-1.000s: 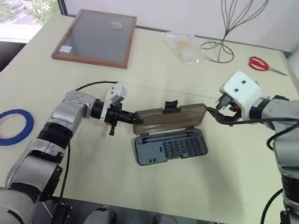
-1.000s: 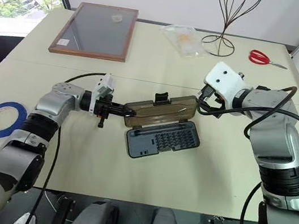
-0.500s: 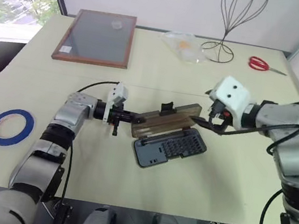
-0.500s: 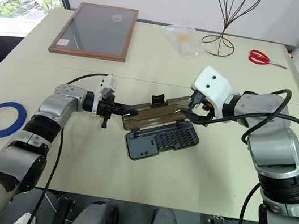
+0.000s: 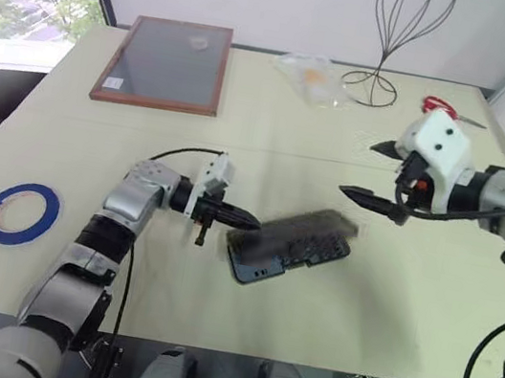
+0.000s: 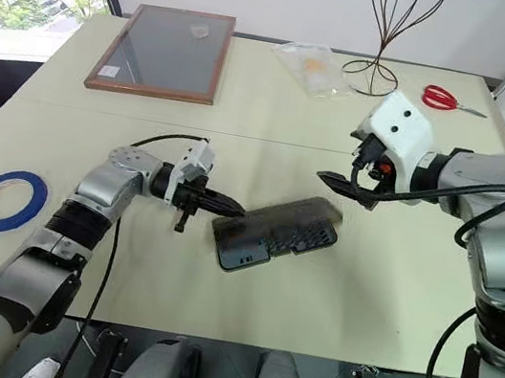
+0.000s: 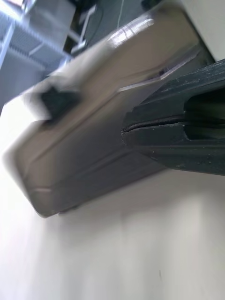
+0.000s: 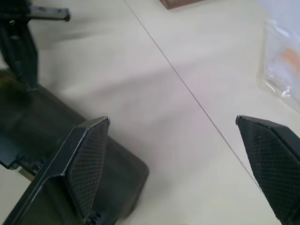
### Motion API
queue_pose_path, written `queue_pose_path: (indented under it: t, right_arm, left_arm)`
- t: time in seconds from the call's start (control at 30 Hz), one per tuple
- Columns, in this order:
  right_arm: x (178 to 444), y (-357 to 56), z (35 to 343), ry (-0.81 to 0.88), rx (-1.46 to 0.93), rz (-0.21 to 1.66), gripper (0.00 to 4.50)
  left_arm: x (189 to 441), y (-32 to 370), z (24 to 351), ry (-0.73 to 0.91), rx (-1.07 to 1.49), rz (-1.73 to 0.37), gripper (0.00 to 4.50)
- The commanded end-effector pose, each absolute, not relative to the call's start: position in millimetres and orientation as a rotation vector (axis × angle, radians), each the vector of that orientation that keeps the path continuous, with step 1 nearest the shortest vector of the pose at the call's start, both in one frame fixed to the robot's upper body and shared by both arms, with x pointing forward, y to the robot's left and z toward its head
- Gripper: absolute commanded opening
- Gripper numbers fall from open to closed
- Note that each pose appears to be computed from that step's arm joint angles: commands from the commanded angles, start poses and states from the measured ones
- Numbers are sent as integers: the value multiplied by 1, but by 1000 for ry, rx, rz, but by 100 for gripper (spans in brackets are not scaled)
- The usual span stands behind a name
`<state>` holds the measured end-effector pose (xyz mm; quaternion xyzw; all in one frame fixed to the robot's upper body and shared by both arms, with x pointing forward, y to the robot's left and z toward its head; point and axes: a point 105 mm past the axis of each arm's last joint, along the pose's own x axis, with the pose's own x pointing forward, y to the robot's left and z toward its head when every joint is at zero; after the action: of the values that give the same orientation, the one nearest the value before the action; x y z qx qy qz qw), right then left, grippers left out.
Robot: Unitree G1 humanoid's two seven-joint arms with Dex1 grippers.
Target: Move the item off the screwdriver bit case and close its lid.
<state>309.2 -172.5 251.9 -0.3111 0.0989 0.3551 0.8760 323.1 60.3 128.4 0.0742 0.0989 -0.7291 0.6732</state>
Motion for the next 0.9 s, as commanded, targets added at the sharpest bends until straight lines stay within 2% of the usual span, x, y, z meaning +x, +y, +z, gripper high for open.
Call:
queue_pose_path:
  t: [0.03, 0.2, 0.33, 0.43, 0.53, 0.9]
  right_arm:
    - [300, -175, 261, 171, -670, 726, 447]
    - [295, -169, 231, 238, -634, 764, 447]
    - [291, -166, 212, 282, -630, 789, 447]
    - [291, -166, 207, 298, -628, 788, 447]
    - [291, -167, 207, 299, -627, 788, 447]
    - [273, -170, 200, 339, -625, 866, 447]
  left_arm:
    - [315, 52, 135, 202, 196, -1709, 0]
    - [319, 22, 113, 239, 197, -1711, 0]
    - [318, 22, 87, 301, 255, -1705, 0]
    - [320, 24, 82, 306, 276, -1695, 0]
    - [325, 22, 93, 266, 260, -1683, 0]
    - [350, 22, 163, 89, 129, -1611, 0]
